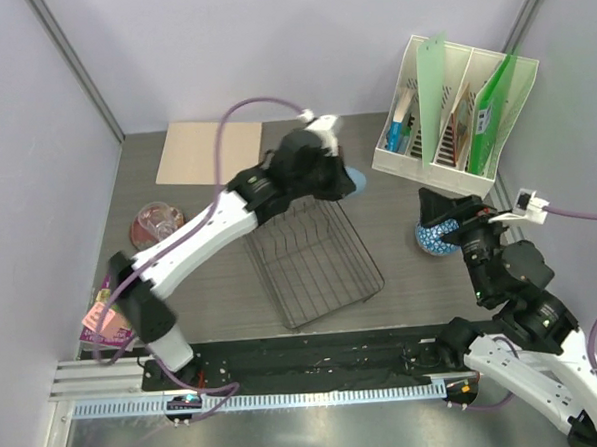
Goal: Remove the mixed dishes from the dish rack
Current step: Place the cup at the center of the board.
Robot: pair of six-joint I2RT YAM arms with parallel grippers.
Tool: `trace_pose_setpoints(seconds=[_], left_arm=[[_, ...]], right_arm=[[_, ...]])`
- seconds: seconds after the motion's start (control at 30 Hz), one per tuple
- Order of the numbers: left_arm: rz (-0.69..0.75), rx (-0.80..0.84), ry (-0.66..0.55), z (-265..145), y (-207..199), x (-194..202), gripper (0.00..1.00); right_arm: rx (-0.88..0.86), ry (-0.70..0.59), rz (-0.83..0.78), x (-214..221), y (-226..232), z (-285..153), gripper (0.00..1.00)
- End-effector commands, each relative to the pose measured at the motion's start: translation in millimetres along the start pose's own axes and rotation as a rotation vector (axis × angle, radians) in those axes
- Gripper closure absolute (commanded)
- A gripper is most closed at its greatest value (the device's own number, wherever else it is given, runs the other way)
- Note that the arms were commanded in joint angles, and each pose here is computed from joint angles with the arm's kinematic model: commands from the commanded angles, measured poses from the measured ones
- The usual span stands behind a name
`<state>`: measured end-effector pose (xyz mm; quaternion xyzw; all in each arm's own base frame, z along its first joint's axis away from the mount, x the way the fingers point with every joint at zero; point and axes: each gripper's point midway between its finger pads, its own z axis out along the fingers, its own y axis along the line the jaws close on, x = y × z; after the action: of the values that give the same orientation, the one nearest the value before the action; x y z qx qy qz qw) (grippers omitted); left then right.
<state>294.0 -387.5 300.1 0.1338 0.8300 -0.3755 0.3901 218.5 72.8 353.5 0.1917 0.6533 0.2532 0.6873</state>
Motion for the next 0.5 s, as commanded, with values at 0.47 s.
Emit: trace_pose_setpoints(seconds=[0.47], left_arm=[[0.357, -0.184, 0.338, 127.6, -13.6, 86.8, 1.0]], right_arm=[[0.22, -0.076, -0.049, -36.9, -44.8, -24.0, 0.04]])
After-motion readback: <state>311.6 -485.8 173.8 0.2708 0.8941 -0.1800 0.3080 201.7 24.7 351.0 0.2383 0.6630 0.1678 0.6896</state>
